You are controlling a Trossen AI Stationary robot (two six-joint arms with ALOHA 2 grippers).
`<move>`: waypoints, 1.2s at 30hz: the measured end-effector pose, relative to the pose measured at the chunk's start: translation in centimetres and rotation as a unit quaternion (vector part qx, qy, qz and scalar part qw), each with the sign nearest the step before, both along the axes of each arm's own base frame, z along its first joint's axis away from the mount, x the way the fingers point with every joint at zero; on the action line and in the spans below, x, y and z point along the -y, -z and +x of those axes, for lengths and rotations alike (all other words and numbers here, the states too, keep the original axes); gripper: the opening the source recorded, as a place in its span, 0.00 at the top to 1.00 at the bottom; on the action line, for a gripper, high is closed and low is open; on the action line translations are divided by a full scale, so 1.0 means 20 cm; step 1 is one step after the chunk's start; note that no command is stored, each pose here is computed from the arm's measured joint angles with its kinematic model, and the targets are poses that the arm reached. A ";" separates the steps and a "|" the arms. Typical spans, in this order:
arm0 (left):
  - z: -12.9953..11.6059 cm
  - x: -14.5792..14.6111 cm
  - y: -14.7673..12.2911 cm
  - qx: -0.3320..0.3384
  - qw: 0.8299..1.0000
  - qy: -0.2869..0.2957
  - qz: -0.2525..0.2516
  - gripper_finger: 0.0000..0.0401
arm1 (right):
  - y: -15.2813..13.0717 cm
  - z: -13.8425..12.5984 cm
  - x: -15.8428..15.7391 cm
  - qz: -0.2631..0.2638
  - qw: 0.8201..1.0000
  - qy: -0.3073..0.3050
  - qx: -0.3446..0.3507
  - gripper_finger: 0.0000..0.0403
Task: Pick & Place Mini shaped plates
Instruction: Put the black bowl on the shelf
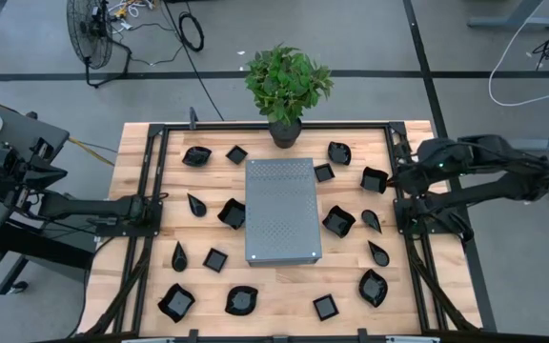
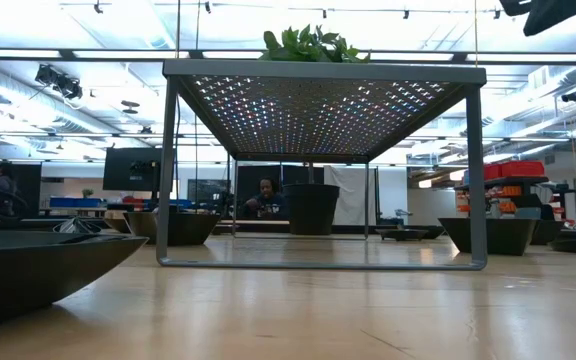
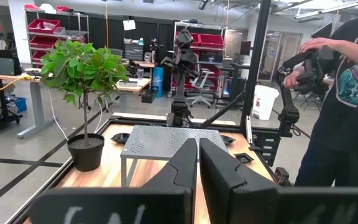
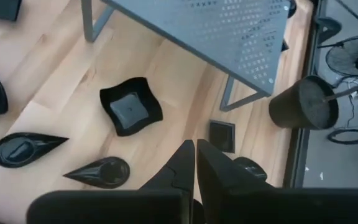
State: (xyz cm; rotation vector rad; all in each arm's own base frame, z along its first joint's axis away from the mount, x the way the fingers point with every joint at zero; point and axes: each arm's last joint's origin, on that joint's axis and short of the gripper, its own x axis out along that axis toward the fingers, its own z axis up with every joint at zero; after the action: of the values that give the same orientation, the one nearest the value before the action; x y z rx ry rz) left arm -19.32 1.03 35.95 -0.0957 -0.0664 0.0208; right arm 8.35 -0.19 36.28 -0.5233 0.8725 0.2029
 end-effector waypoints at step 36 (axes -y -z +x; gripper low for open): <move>0.00 0.00 0.00 0.000 1.000 0.000 0.000 0.94 | 0.19 0.39 -0.25 0.003 0.980 -0.160 -0.117 0.54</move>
State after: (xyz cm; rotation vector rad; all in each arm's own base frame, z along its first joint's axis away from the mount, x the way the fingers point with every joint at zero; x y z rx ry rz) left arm -19.33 1.03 35.95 -0.0958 -0.0664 0.0207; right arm 16.25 4.74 32.41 -0.6420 1.0125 0.5711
